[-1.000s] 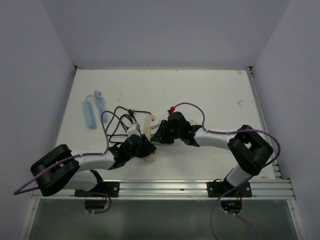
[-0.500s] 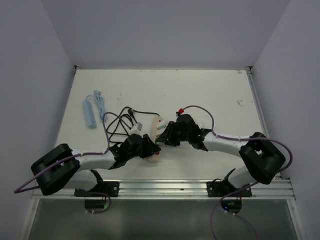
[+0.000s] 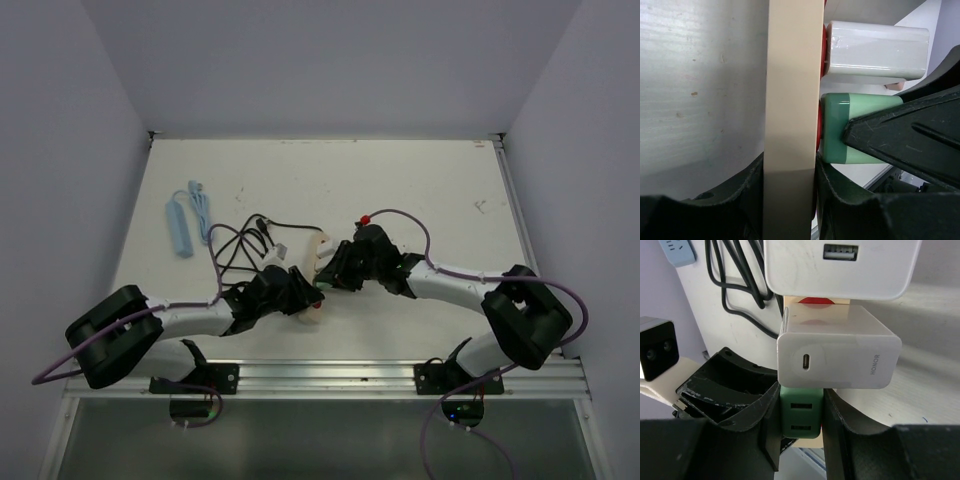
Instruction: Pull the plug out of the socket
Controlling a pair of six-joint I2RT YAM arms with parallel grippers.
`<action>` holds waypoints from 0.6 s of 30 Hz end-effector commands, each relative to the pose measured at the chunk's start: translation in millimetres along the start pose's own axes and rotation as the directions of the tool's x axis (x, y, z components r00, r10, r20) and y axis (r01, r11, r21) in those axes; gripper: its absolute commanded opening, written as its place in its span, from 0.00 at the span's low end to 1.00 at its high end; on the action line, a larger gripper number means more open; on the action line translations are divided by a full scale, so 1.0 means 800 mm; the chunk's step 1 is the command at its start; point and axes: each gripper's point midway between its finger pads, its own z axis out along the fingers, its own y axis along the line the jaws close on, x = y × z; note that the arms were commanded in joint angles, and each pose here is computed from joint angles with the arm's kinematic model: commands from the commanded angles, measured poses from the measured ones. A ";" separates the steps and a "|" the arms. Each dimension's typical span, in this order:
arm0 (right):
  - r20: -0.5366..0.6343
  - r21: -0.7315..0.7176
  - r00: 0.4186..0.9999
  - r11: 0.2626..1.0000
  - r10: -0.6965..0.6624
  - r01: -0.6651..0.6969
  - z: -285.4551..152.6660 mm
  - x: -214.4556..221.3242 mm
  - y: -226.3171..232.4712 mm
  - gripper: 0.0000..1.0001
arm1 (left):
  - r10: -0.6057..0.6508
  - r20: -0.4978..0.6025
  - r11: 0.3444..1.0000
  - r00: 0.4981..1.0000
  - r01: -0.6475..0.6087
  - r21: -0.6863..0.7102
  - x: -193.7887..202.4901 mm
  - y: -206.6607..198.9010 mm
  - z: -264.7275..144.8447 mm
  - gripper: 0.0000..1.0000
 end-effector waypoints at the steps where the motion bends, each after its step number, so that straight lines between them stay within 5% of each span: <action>1: 0.133 -0.106 0.991 0.994 -0.027 0.041 -0.041 -0.061 0.081 0.00 | 0.030 0.031 0.886 0.999 -0.012 -0.464 0.002 0.158 -0.021 0.00; 18: 0.148 0.046 0.987 0.998 -0.059 0.053 -0.046 -0.061 0.053 0.00 | 0.029 0.066 0.814 0.997 0.014 -0.581 -0.007 0.178 -0.036 0.00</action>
